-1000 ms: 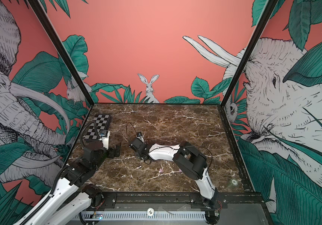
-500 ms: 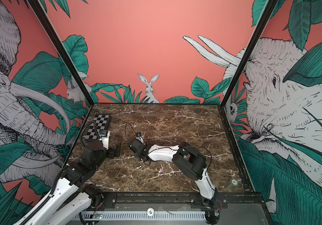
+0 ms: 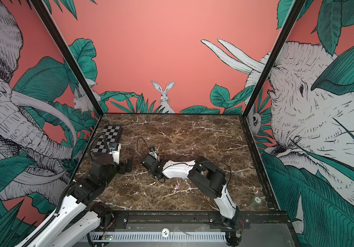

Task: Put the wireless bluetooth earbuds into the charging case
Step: 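Press the raised pink lid down with the right gripper fingers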

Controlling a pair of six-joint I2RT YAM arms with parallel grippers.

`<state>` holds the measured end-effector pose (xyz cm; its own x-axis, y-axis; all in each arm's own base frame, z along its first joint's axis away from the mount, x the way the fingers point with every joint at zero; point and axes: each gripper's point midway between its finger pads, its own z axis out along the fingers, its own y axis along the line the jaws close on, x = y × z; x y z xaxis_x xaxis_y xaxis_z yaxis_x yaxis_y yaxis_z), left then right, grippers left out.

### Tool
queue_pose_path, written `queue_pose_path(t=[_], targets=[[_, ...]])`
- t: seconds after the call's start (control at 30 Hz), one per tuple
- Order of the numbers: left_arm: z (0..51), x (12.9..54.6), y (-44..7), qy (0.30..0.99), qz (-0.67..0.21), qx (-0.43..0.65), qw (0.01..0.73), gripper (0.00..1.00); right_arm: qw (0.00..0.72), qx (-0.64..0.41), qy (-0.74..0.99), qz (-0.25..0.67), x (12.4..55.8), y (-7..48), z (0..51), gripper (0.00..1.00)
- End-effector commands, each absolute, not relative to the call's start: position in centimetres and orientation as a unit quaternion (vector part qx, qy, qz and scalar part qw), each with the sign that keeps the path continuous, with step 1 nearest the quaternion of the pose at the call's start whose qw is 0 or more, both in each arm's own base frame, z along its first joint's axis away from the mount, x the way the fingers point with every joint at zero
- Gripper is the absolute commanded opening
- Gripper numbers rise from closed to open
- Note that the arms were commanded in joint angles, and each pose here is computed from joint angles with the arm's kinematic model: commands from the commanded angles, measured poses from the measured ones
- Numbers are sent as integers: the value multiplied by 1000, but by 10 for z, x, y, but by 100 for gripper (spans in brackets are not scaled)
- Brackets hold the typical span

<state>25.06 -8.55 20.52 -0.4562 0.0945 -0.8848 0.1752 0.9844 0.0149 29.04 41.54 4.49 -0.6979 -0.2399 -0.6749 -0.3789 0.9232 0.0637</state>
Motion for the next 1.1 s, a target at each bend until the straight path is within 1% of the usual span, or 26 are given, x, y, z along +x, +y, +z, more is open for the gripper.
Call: queue_pose_path(t=[0.0,0.3,0.47,0.67,0.77,0.8,0.83,0.9,0.97,1.07], targets=[[215,251,-87,846,-45,79,525,99,347,-174,918,83,283,407,29,9],[214,251,-87,846,-45,80,525,99,355,-173,913,99,284,412,48,31],[214,251,-88,847,-45,81,523,99,361,-171,910,113,284,415,63,37],[214,251,-88,847,-45,81,523,99,371,-168,903,135,284,420,87,37],[215,251,-87,846,-45,80,525,99,368,-171,902,145,281,420,97,41],[215,251,-87,846,-44,81,526,99,375,-170,897,160,284,427,112,45],[215,251,-87,846,-45,81,526,99,375,-175,895,167,284,429,117,48],[215,251,-87,846,-45,81,525,99,376,-177,892,178,285,429,127,59],[215,251,-87,845,-45,80,526,99,376,-184,889,185,289,427,133,71],[216,250,-87,844,-45,80,528,99,360,-181,894,198,299,421,131,82]])
